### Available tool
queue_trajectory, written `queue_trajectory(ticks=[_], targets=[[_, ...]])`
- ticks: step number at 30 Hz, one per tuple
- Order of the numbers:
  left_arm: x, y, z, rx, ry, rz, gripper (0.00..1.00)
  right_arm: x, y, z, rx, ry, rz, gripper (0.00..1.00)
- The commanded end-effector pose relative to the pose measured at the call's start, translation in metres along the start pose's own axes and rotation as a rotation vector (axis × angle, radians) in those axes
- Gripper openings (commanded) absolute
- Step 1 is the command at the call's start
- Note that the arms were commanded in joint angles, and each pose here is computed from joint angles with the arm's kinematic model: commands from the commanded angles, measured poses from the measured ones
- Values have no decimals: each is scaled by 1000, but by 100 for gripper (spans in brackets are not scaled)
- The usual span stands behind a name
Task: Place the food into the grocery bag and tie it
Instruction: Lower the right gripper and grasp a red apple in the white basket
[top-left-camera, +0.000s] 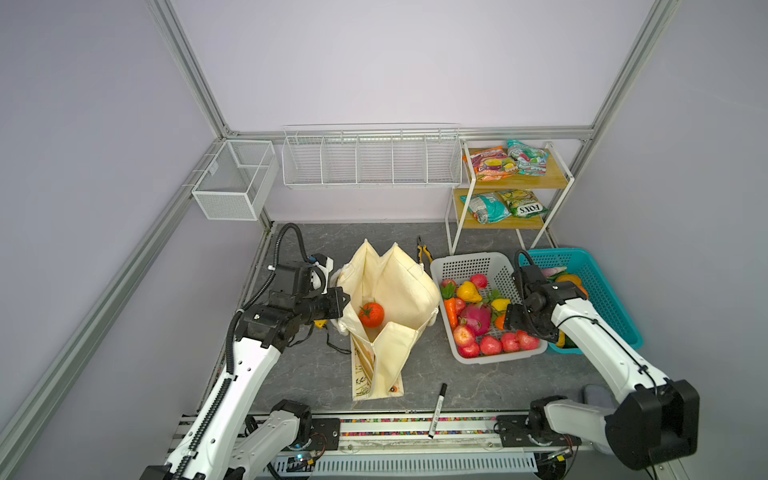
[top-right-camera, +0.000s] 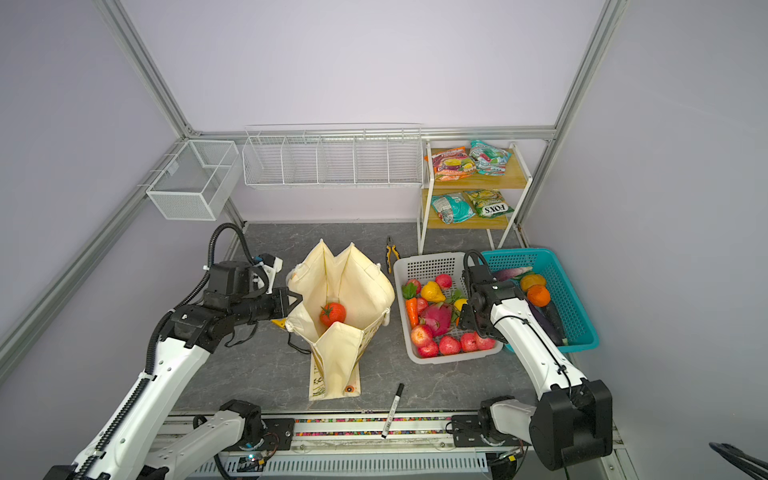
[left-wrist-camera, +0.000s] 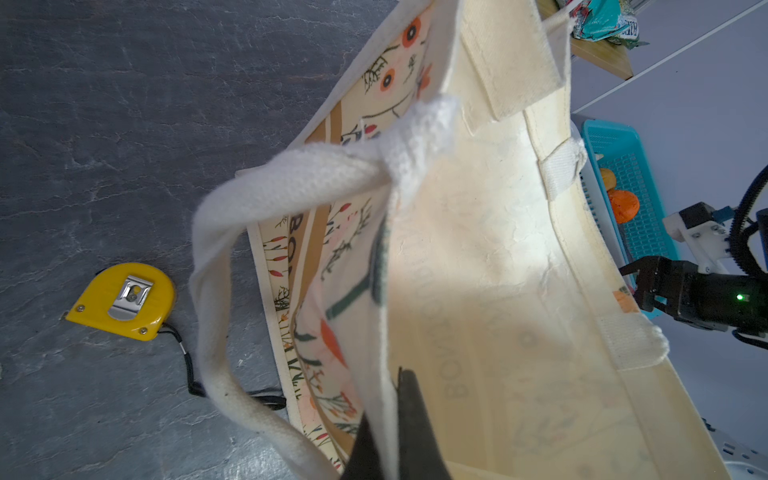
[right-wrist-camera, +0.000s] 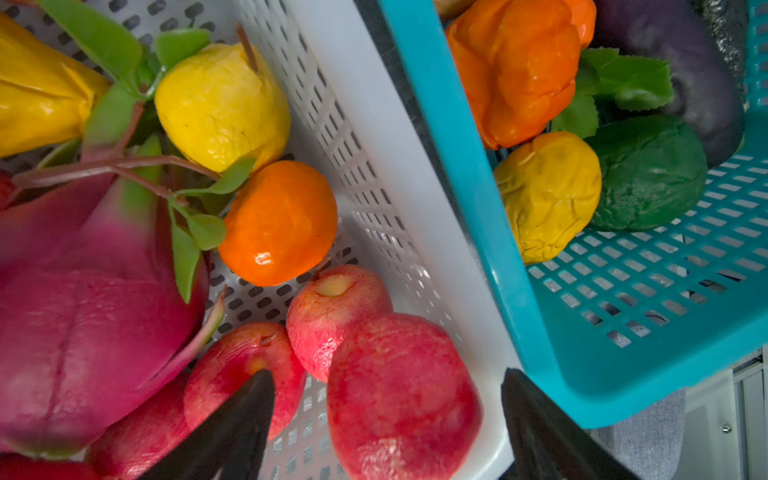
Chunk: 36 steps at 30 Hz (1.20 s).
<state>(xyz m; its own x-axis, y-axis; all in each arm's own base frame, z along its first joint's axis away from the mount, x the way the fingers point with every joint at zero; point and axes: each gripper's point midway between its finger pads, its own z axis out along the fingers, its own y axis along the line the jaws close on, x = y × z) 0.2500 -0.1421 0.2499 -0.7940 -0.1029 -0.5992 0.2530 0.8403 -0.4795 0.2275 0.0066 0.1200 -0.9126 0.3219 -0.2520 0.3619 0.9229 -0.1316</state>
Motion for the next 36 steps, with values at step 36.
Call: queue_trajectory(ticks=[36], targets=[[2,3,5,-2,2,-7,0,27,38,17,-85,176,-137,94]])
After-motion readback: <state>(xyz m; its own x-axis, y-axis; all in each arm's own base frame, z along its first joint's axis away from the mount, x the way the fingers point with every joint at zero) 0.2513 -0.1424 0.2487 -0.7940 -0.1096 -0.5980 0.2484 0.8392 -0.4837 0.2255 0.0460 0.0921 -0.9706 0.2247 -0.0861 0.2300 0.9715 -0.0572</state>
